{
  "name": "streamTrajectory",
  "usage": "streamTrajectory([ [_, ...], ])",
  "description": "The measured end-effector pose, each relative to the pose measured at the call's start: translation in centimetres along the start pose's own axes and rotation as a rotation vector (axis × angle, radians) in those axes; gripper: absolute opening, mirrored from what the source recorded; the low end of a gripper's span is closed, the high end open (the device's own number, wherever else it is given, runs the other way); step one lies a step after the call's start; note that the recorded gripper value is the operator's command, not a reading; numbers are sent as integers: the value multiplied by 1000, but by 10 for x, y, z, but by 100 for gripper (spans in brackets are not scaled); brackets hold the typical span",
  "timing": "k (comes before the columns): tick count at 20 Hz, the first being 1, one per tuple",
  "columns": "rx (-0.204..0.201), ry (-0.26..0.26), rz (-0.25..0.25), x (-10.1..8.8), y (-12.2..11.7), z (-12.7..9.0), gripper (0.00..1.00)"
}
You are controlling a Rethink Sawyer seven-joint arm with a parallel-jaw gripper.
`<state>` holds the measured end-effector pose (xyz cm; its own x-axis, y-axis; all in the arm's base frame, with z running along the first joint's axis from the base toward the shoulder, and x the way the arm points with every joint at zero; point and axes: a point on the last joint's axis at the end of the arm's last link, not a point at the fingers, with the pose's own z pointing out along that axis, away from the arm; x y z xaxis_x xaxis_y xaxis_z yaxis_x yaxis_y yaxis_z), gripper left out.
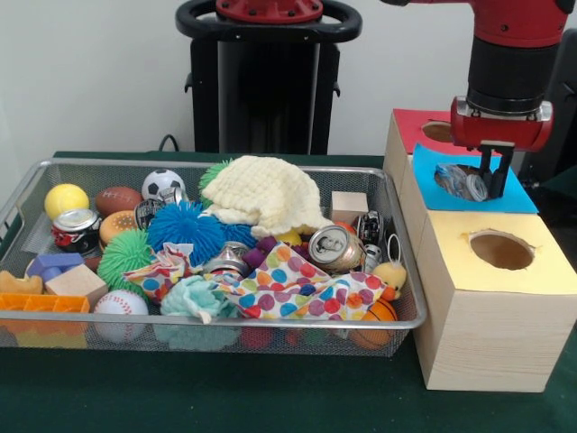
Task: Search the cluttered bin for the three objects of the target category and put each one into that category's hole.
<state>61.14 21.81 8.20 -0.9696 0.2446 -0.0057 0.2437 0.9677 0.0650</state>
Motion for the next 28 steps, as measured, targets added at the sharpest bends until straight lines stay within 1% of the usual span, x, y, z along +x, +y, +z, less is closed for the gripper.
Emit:
streamTrajectory([
  [22, 0, 9, 1, 0, -1, -1, 0],
  [25, 4, 9, 0, 1, -1, -1, 0],
  [28, 18, 12, -6, 4, -1, -5, 0],
])
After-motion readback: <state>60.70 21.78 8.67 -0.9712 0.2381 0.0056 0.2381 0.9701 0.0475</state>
